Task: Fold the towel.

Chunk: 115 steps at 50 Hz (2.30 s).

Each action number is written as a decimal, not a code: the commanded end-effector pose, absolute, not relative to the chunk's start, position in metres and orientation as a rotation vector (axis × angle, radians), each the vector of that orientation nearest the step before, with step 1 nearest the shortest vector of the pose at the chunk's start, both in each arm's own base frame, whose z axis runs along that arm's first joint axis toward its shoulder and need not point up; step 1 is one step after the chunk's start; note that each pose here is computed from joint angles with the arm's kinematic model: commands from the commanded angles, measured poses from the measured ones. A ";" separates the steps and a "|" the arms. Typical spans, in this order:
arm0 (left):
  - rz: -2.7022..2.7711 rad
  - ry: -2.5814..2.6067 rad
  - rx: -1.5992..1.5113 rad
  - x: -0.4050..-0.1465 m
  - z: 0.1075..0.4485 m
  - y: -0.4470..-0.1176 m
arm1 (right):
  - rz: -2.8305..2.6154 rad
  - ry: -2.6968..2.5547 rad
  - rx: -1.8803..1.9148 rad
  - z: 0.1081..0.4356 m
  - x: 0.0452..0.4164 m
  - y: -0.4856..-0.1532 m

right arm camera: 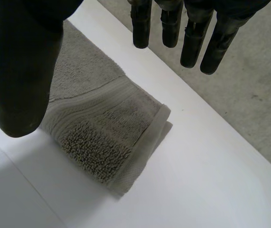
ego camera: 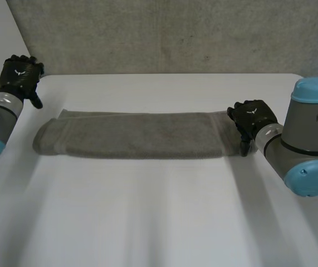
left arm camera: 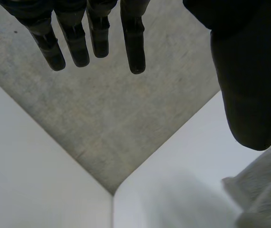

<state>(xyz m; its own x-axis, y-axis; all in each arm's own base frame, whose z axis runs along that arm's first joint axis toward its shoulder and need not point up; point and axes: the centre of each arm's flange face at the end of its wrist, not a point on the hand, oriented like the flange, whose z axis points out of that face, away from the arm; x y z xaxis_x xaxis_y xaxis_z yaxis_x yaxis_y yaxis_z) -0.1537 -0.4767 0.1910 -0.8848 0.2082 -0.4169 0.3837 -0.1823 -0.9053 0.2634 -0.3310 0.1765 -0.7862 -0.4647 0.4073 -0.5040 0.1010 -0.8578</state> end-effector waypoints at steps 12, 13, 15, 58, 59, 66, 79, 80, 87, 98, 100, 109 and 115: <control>-2.120 2.186 0.813 -0.157 0.182 -0.386 | 1.850 -2.254 1.072 0.124 0.262 -0.368; -2.123 2.193 0.814 -0.159 0.184 -0.382 | 1.850 -2.253 1.072 0.124 0.262 -0.368; -2.125 2.198 0.817 -0.160 0.185 -0.378 | 1.838 -2.219 1.100 0.118 0.264 -0.373; -2.321 2.187 0.760 -0.184 0.233 -0.342 | 1.831 -1.968 1.031 0.237 0.176 -0.394; -2.321 2.187 0.760 -0.184 0.233 -0.342 | 1.899 -1.955 1.089 0.245 0.213 -0.380; -2.401 2.186 0.797 -0.206 0.242 -0.333 | 2.112 -1.842 1.415 0.242 0.368 -0.293; -2.361 2.267 0.820 -0.213 0.224 -0.329 | 1.963 -1.887 1.766 0.147 0.464 -0.223; -2.344 2.289 0.822 -0.214 0.218 -0.330 | 1.945 -1.912 1.767 0.149 0.464 -0.224; -2.311 2.340 0.836 -0.218 0.204 -0.333 | 1.919 -2.136 1.593 0.172 0.438 -0.251; -2.321 2.422 0.974 -0.256 0.192 -0.309 | 1.760 -2.510 1.338 0.186 0.354 -0.284; -2.320 2.433 1.008 -0.263 0.190 -0.303 | 1.757 -2.525 1.330 0.182 0.345 -0.284; -2.295 2.466 1.109 -0.279 0.177 -0.282 | 1.821 -2.508 1.194 0.155 0.300 -0.282; -2.306 2.454 1.101 -0.279 0.176 -0.284 | 1.850 -2.594 1.078 0.137 0.294 -0.281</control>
